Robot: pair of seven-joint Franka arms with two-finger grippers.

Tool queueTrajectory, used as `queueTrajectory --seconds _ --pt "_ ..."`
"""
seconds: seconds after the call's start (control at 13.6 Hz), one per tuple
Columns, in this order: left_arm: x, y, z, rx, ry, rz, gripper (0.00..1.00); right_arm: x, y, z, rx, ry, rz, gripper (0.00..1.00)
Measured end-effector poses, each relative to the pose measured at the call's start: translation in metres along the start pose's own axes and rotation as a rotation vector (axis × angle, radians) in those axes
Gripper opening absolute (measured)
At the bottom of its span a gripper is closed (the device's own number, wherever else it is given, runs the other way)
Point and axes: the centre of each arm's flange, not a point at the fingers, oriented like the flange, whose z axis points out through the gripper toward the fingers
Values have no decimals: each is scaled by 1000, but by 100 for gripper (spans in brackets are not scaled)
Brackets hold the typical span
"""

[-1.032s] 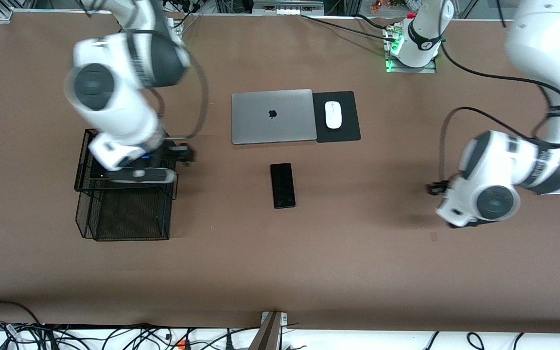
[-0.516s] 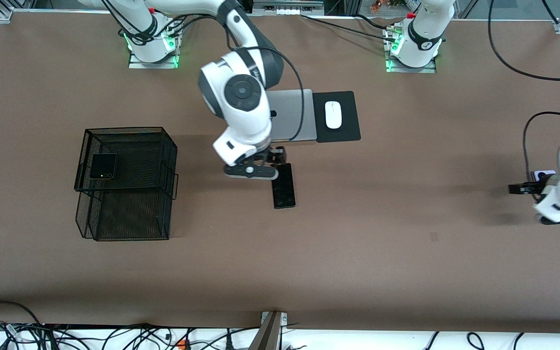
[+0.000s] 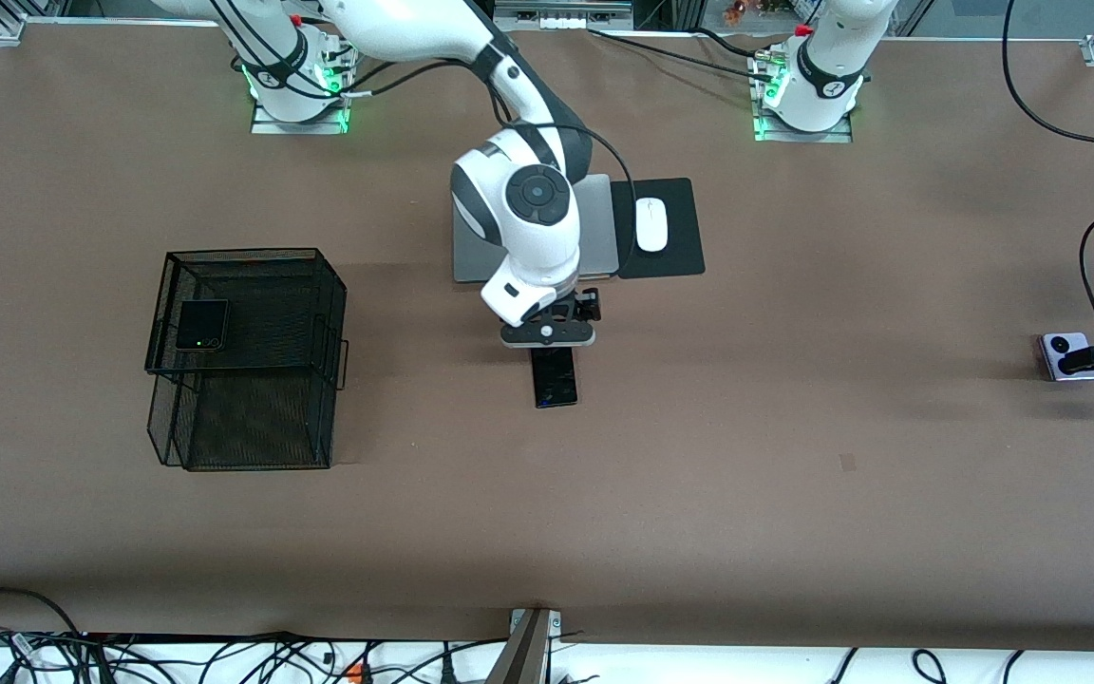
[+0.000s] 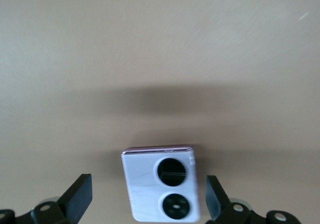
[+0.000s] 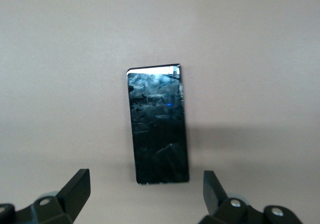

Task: Place phones with both arms
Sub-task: 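Grasp the bar phone and the lilac phone with the right and left grippers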

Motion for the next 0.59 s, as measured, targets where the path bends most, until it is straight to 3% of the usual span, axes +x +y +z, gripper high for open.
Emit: queueTrajectory --seconds 0.22,0.59 --pt "-13 -11 29 -32 -4 14 100 -4 -1 36 -7 32 -24 100" --pt "-6 -2 27 -62 13 9 100 -5 10 71 6 78 -57 100"
